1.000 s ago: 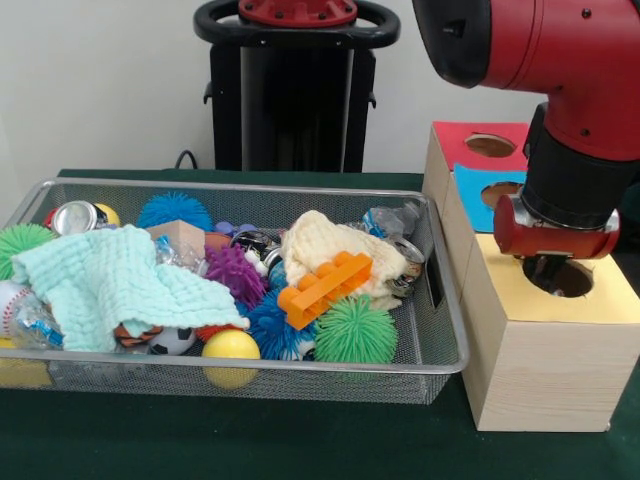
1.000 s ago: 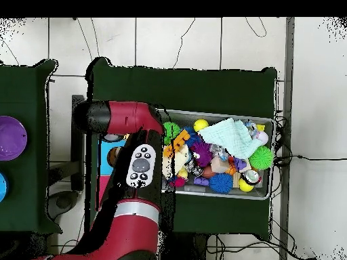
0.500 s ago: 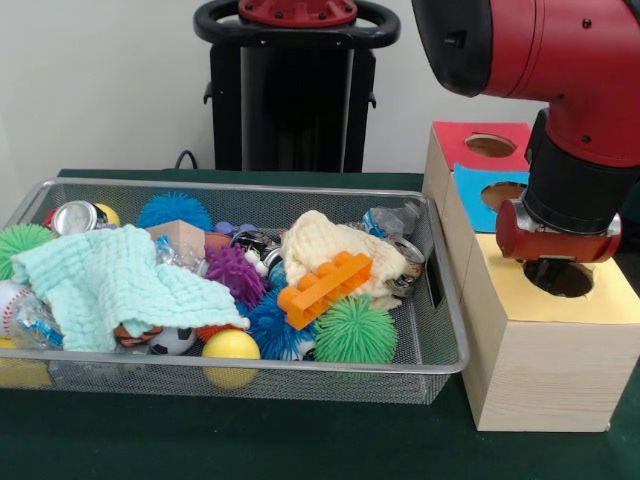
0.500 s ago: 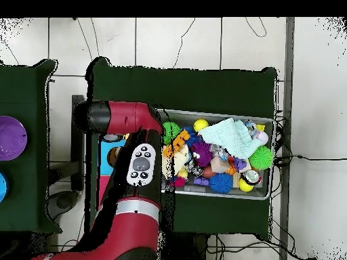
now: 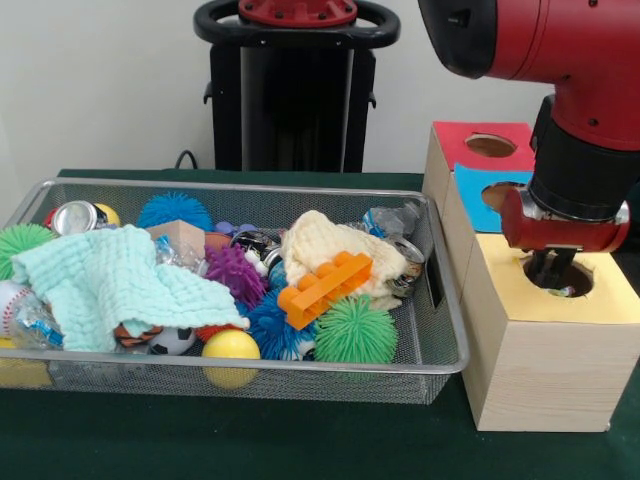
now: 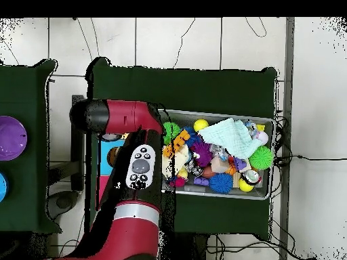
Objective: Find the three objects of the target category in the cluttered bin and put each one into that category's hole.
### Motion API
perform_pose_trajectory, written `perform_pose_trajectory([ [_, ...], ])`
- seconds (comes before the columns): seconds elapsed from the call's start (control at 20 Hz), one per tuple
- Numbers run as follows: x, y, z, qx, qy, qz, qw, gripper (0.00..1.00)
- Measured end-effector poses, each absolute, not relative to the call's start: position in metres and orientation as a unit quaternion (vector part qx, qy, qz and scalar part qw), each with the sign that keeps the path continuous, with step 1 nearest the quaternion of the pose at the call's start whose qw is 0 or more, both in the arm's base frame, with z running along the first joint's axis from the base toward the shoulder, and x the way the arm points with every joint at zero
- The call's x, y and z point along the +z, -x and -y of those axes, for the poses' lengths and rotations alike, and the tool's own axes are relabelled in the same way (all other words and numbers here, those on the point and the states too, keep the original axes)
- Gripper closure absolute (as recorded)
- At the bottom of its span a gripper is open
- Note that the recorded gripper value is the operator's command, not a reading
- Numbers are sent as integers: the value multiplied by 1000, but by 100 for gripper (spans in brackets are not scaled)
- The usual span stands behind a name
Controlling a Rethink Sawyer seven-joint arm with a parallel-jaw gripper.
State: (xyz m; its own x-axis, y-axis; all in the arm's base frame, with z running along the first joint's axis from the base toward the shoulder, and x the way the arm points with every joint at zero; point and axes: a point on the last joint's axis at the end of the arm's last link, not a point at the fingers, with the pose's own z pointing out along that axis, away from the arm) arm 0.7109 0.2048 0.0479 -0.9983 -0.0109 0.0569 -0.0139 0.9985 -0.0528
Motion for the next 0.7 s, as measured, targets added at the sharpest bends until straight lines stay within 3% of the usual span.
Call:
perform_pose_trajectory([
  [0.7,93,-715,-204,22,-2,1000,8,100],
])
